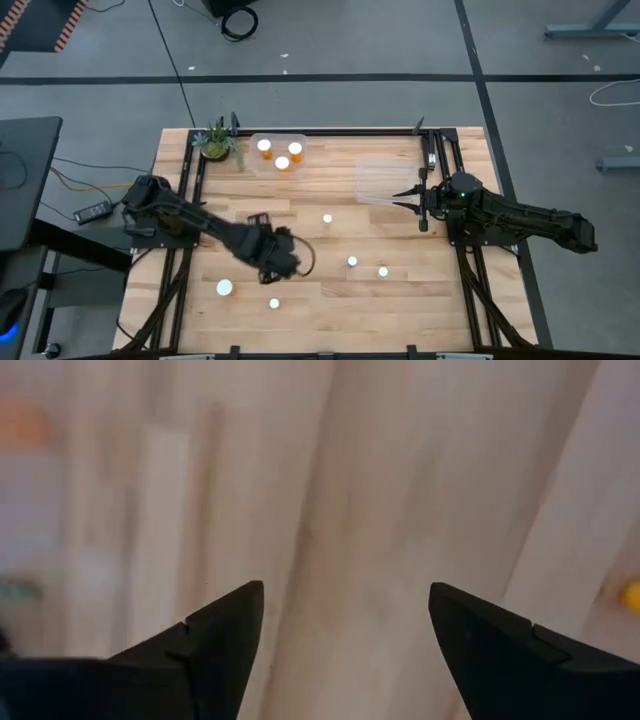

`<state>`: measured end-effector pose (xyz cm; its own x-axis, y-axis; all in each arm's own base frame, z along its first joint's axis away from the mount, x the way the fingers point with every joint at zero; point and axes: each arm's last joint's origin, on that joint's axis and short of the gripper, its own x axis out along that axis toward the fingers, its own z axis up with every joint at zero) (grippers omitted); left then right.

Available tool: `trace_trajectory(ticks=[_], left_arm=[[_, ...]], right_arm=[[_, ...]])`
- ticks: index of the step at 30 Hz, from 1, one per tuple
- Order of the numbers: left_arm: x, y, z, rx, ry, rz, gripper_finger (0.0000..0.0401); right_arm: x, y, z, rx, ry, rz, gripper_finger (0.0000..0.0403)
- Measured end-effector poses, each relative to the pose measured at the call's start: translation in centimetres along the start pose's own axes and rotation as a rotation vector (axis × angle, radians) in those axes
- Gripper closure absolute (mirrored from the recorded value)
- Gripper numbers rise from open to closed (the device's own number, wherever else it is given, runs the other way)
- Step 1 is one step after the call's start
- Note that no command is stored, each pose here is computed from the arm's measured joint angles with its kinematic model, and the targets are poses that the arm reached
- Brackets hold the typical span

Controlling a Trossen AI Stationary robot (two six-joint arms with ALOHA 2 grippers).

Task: Pick and place medicine bottles into bin by pill shape (circle, oval)
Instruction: Put the large orange pill bottle into the left transparent bin

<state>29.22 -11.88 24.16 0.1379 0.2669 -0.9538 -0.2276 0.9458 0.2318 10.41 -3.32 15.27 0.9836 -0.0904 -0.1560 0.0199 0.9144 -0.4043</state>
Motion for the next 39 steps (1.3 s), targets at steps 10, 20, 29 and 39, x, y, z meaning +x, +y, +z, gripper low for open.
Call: trace_trajectory(ticks=[10,20,29,39], left_arm=[[0.5,-1.0,-6.3,-0.154,0.085,-0.015,0.0141],[-0.8,0.0,-11.7,-0.366,0.378,-0.083,0.0184],[1.8,-2.0,-14.3,-0.396,0.555,-0.241,0.0210],[1.7,-3.7,-14.5,-0.467,0.455,-0.323,0.0140]], right_arm=[[0.0,0.0,0.0,0.001,0.002,0.001,0.0310],[0.0,0.0,0.0,0.001,0.003,0.001,0.0310],[0.0,0.0,0.0,0.001,0.003,0.001,0.0310],[0.0,0.0,0.0,0.001,0.002,0.001,0.0310]])
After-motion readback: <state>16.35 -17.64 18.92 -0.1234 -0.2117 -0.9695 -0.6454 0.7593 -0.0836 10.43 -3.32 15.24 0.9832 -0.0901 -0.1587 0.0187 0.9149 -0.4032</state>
